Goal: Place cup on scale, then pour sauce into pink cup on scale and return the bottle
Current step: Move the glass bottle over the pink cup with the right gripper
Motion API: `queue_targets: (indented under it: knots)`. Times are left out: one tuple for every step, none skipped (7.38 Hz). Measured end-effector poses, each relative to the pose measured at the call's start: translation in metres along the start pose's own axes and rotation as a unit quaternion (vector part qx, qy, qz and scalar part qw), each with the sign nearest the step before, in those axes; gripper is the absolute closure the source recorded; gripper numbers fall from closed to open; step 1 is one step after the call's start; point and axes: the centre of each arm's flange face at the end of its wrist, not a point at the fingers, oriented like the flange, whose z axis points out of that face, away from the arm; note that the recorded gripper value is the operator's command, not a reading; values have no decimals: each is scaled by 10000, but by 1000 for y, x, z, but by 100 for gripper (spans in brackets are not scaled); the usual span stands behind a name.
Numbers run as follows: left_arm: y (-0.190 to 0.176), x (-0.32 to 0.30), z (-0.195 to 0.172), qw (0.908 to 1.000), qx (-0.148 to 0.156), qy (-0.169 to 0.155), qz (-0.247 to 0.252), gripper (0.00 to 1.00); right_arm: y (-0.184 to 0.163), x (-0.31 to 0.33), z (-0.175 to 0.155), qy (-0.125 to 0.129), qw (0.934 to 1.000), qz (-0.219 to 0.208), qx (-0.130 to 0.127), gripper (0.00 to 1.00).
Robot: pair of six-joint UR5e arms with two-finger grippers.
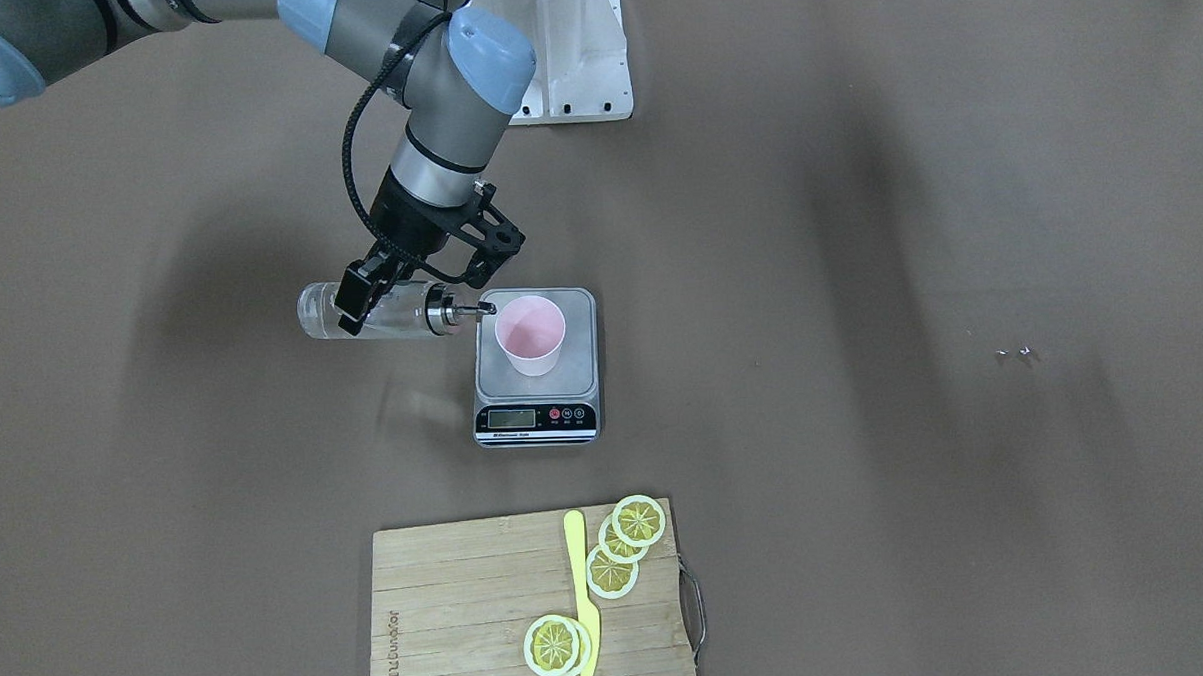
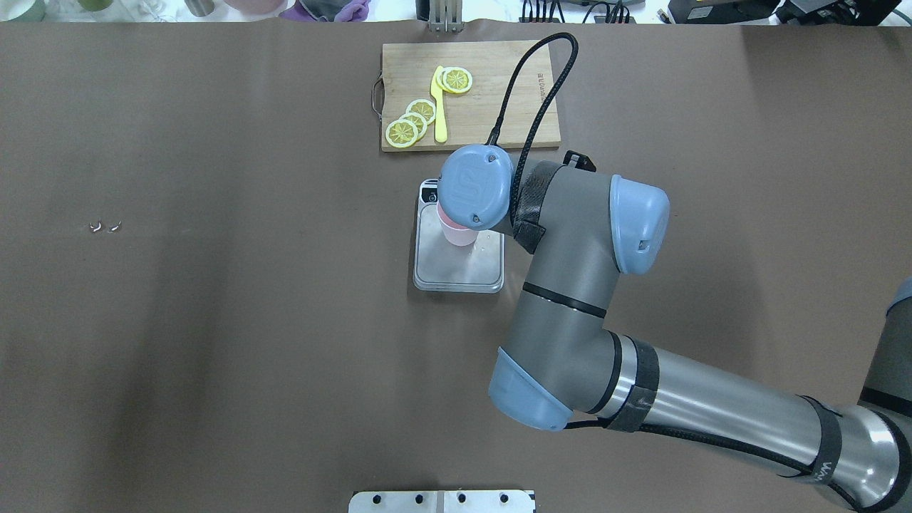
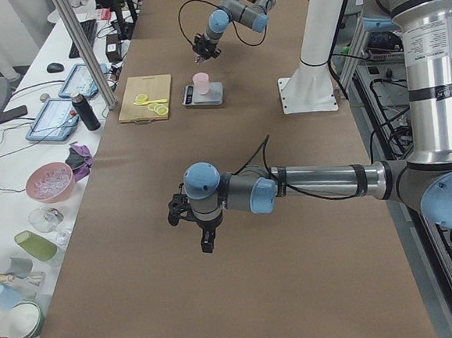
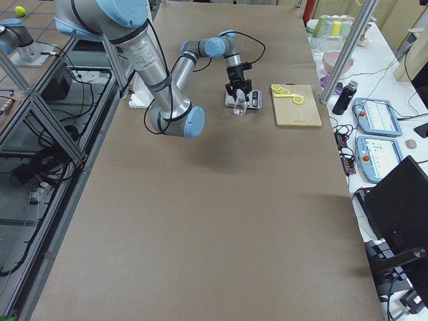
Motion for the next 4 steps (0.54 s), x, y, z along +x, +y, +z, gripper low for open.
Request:
queue_targets:
  knots:
    - [0, 0, 0, 10000, -1, 0, -4, 2, -1, -4, -1, 65, 10000, -35, -35, 48]
    - [0, 0, 0, 10000, -1, 0, -6, 2, -3, -8, -3, 144, 9998, -66, -74, 48]
    - [-1, 0, 0, 10000, 4, 0, -7, 2, -6, -11, -6, 224, 9997, -85, -108, 48]
    - [-1, 1, -1, 10000, 10, 0, -4, 2, -10, -14, -10, 292, 9994, -99, -151, 48]
